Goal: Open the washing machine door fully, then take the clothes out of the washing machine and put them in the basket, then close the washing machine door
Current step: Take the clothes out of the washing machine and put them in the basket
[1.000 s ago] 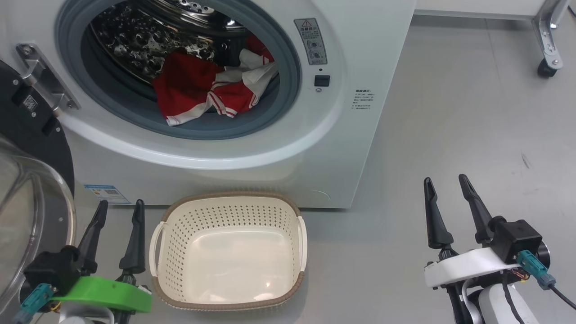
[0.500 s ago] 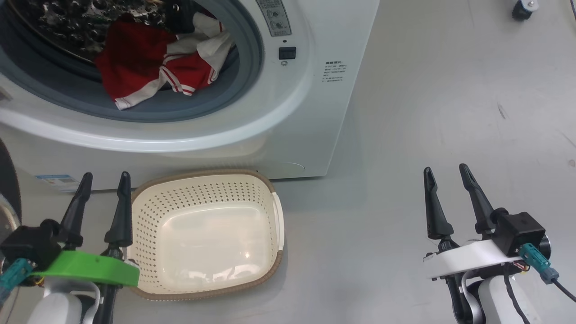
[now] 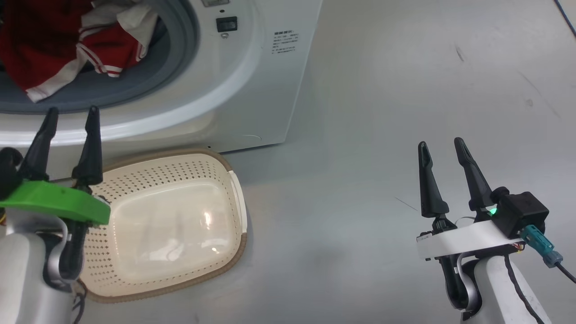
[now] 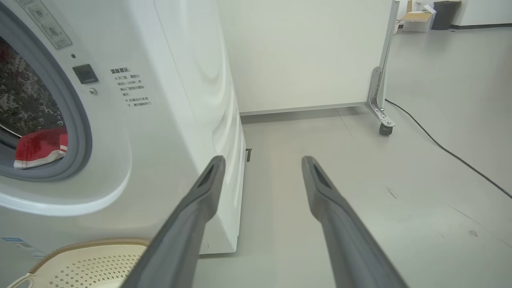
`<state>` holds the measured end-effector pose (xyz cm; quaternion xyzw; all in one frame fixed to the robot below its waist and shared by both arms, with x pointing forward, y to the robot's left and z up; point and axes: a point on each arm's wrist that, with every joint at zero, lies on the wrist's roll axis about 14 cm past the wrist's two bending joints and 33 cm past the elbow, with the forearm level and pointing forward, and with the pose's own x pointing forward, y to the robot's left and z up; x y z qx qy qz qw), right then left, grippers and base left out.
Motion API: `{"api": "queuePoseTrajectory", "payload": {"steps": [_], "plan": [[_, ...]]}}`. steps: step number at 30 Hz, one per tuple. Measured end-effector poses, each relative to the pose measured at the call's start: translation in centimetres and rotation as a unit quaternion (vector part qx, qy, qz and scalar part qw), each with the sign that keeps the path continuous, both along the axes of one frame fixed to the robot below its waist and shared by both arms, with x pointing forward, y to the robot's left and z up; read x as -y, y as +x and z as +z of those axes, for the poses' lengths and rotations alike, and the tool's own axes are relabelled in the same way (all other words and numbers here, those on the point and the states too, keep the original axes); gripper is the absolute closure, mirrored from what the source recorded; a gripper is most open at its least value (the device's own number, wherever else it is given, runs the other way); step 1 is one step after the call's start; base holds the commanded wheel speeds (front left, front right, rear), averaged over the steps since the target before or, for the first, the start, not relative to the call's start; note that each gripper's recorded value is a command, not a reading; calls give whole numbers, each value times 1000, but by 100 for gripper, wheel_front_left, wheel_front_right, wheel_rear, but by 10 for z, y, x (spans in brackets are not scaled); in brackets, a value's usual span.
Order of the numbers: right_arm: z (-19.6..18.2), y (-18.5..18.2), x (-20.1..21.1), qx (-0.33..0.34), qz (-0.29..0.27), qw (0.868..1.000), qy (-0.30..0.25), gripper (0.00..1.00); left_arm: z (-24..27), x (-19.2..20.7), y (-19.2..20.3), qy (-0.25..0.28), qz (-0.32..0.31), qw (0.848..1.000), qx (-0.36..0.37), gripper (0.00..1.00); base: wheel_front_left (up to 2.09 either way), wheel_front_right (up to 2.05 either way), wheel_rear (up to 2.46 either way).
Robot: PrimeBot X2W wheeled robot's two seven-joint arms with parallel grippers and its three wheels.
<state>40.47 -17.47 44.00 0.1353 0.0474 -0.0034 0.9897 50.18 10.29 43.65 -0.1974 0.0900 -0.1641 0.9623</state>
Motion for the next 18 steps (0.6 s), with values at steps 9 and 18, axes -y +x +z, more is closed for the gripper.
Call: {"api": "queuePoseTrajectory", "payload": {"steps": [9, 18], "plan": [[-13, 0, 18, -21, -31, 999, -4, 0, -35, 15, 47, -30, 6, 997, -69, 0, 0, 0, 0], [-23, 1, 28, -39, -46, 998, -12, 0, -66, 25, 84, 7, -15, 994, -105, 0, 0, 0, 0]]}}
